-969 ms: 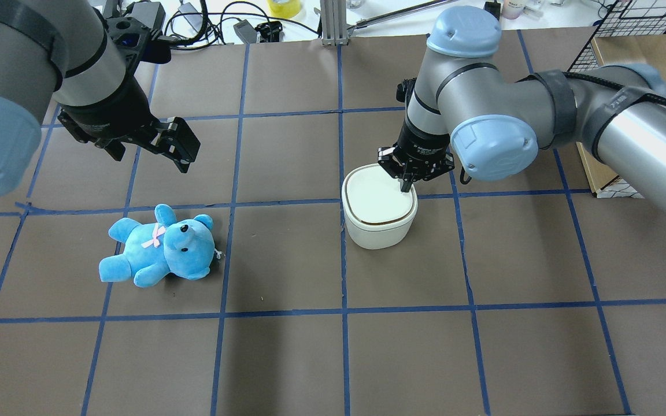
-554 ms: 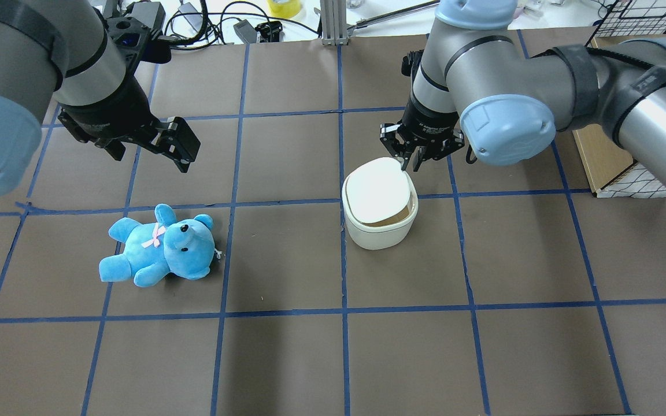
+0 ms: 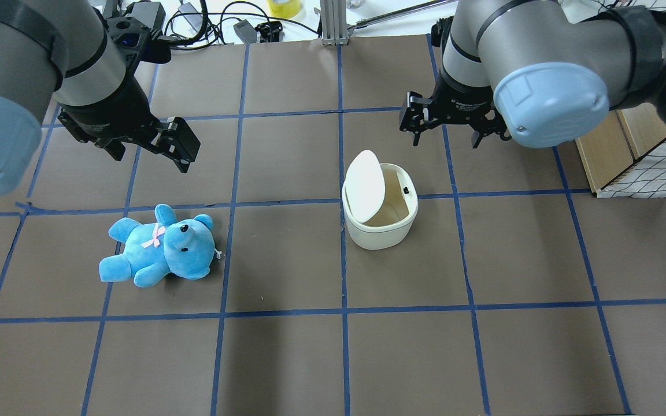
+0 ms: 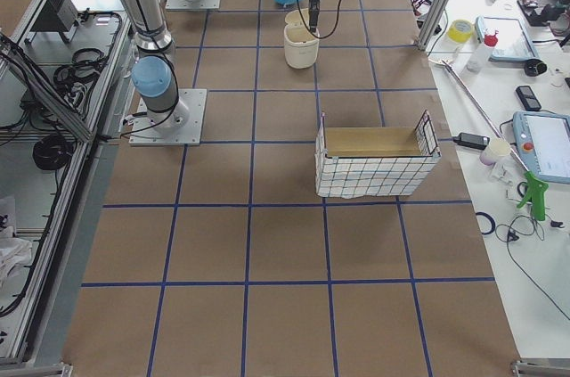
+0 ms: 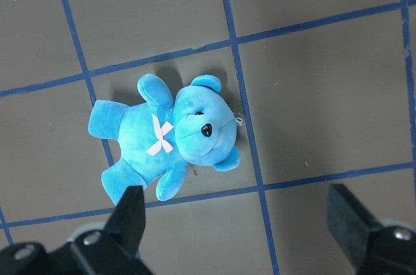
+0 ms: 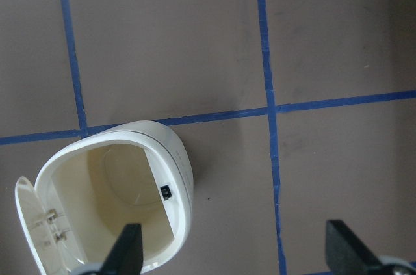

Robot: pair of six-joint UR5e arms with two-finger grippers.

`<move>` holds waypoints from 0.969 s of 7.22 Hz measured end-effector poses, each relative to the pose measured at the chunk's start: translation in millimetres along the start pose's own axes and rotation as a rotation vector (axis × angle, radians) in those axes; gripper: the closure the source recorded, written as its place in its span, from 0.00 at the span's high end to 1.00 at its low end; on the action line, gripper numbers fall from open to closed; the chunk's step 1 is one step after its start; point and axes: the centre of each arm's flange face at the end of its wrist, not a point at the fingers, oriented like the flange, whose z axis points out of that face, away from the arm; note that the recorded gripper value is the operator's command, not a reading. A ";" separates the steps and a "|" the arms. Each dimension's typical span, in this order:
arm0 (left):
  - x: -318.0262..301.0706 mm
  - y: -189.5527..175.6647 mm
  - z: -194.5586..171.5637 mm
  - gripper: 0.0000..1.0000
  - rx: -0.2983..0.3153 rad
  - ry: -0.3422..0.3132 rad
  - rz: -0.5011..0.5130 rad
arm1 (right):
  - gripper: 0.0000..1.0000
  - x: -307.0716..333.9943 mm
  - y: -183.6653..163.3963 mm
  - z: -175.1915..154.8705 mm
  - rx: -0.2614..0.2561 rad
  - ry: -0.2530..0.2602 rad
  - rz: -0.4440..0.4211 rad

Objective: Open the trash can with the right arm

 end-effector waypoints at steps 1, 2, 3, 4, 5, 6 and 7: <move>0.0 0.0 0.0 1.00 0.000 0.000 0.000 | 1.00 14.0 5.2 -13.1 -0.007 0.009 0.010; 0.0 0.0 0.0 1.00 0.000 0.000 0.000 | 1.00 30.8 10.9 -25.4 -0.018 0.015 0.016; 0.0 0.0 0.0 1.00 0.000 0.000 0.000 | 1.00 46.1 17.7 -38.0 -0.026 0.017 0.023; 0.0 0.0 0.0 1.00 0.000 0.000 0.000 | 1.00 54.6 26.1 -48.3 -0.035 0.017 0.029; 0.0 0.0 0.0 1.00 0.000 0.000 0.000 | 1.00 58.6 33.3 -52.5 -0.056 0.019 0.031; 0.0 0.0 0.0 1.00 0.000 0.000 0.000 | 1.00 60.7 36.6 -54.4 -0.068 0.020 0.033; 0.0 0.0 0.0 1.00 0.000 0.000 0.000 | 1.00 60.9 38.3 -55.4 -0.072 0.018 0.032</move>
